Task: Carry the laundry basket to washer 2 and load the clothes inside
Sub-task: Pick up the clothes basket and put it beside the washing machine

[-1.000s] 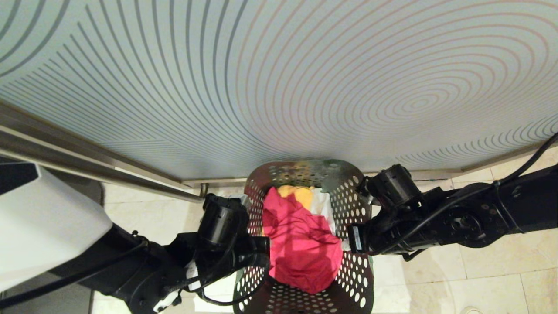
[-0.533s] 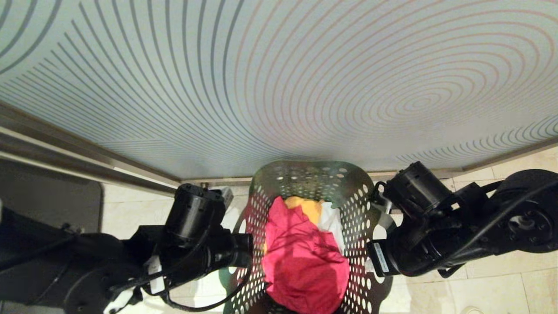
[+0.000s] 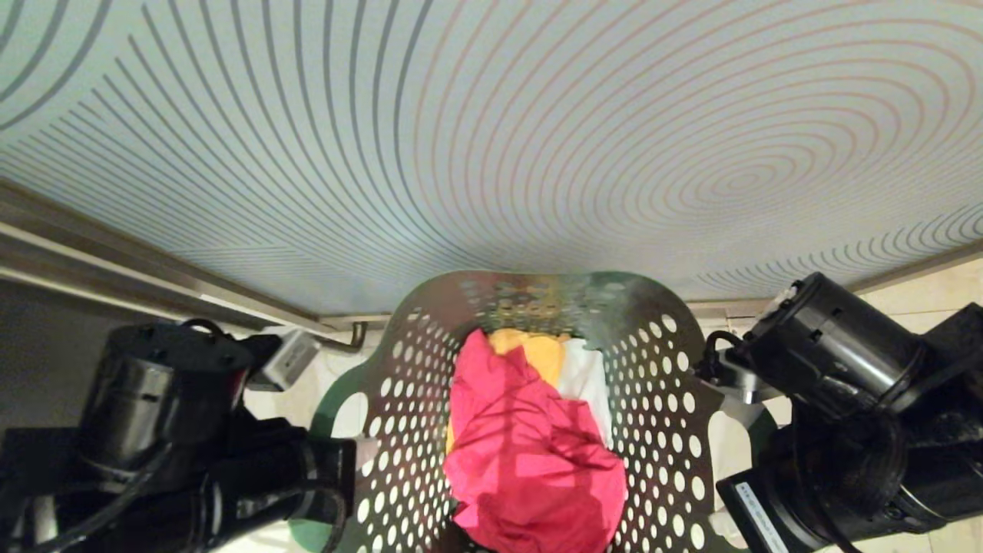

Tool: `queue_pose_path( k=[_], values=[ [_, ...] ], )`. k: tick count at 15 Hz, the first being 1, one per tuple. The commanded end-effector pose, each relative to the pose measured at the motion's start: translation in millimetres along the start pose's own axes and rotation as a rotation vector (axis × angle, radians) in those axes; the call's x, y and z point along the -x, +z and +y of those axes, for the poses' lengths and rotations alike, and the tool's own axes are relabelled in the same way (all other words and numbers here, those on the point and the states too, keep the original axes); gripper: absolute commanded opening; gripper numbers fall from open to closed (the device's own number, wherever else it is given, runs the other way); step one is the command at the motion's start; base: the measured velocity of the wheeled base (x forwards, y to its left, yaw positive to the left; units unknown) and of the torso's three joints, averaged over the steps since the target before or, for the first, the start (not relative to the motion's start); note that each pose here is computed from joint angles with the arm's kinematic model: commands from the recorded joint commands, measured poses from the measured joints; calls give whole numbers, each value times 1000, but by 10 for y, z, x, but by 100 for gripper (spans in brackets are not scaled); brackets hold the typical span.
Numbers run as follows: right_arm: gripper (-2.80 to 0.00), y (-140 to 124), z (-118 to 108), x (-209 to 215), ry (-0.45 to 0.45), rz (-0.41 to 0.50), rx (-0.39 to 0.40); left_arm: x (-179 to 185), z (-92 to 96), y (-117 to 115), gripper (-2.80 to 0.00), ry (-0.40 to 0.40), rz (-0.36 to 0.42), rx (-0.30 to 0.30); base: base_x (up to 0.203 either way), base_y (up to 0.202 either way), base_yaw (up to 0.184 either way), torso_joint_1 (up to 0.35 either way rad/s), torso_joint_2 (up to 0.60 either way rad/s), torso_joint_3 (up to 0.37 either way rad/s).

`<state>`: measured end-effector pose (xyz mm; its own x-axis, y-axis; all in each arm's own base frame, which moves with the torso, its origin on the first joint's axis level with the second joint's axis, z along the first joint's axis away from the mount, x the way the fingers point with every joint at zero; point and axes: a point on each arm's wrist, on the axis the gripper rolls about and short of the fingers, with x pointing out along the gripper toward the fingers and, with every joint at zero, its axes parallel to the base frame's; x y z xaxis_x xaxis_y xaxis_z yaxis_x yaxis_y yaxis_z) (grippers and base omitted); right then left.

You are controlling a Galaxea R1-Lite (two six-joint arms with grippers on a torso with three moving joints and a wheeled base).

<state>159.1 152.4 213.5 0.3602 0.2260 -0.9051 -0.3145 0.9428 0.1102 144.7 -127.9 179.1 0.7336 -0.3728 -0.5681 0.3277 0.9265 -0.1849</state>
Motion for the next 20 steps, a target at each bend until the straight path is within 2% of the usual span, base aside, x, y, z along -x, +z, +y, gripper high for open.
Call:
queue_pose_path(
  k=[1, 3, 5, 15, 20],
  values=[
    [-280, -39, -19, 140, 17, -37, -1, 360, 107, -41, -280, -16, -49, 16, 0, 0, 0, 0, 0, 0],
    [-280, -61, -33, 160, 16, -42, 0, 485, 193, -159, -280, 24, -19, 11, 0, 0, 0, 0, 0, 0],
    [-280, -67, -37, 158, 10, -42, 2, 472, 194, -147, -280, 61, -32, 8, 0, 0, 0, 0, 0, 0],
    [-280, -122, -66, 116, -11, -23, 4, 504, 193, -119, -280, 67, -62, 16, 0, 0, 0, 0, 0, 0],
    [-280, -125, -65, 100, -12, -17, 8, 497, 183, -140, -280, 65, -48, 6, 0, 0, 0, 1, 1, 31]
  ],
)
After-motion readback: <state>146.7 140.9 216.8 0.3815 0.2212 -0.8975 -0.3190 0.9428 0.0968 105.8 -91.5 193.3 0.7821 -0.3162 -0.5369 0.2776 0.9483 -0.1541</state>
